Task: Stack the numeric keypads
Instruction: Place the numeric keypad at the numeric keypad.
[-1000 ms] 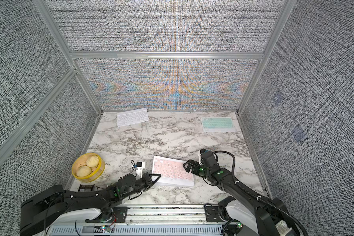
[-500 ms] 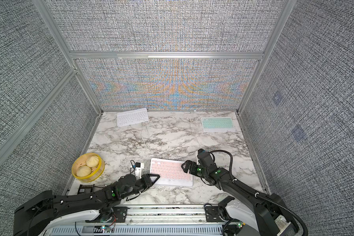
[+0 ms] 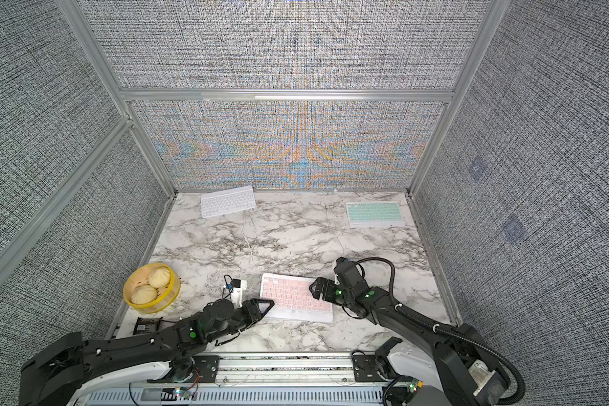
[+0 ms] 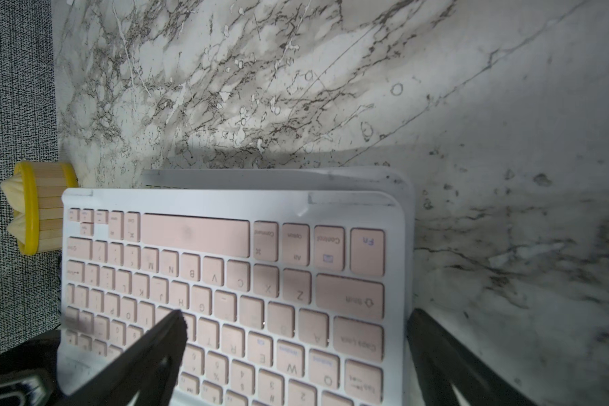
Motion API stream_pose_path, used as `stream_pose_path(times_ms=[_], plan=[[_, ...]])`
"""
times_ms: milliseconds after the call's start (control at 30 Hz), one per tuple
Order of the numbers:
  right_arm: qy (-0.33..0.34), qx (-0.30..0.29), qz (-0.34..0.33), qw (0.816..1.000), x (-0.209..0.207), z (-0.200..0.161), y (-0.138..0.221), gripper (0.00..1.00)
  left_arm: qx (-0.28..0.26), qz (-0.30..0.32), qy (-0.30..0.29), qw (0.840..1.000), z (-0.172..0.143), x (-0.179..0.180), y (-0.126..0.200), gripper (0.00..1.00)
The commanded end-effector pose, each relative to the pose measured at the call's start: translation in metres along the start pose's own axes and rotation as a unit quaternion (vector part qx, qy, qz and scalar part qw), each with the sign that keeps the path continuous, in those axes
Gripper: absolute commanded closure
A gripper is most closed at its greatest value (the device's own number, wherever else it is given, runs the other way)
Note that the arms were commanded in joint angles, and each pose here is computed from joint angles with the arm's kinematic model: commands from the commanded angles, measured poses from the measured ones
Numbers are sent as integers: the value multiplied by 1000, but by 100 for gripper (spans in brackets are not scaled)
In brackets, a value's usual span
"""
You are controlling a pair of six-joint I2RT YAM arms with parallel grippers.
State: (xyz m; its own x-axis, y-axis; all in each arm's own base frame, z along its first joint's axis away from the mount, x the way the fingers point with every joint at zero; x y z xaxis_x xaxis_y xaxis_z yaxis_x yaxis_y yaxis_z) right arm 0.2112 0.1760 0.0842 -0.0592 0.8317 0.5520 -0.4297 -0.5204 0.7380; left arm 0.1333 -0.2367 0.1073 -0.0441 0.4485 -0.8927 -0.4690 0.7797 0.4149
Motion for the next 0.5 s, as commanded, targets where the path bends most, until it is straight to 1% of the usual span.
stream_pose_path(times_ms=[0, 167, 300, 467], plan=[[1, -9, -3, 1000, 3, 4, 1, 2, -15, 33, -15, 999, 5, 9, 7, 49], [4, -15, -12, 1000, 2, 5, 5, 2, -22, 36, -14, 999, 6, 12, 9, 45], [5, -14, -14, 1000, 3, 4, 5, 2, -22, 42, -17, 999, 7, 12, 3, 41], [5, -7, -14, 1000, 5, 3, 1, 2, -30, 50, -31, 998, 9, 10, -4, 39]])
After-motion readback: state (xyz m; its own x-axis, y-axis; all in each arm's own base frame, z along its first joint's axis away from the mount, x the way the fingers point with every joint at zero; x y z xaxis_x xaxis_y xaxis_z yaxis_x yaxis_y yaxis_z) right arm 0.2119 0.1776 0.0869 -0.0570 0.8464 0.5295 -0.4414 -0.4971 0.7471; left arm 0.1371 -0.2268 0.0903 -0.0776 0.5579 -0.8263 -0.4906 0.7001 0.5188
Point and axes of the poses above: each gripper's point midway between its finger pads, its own y axis back along the fingers, its own x axis along the line the jaws close on, z = x × y, the point moved 3 cm from there along y, back along the fingers, and after that the axes turned 3 degrees about y, right-handed, at the moved point
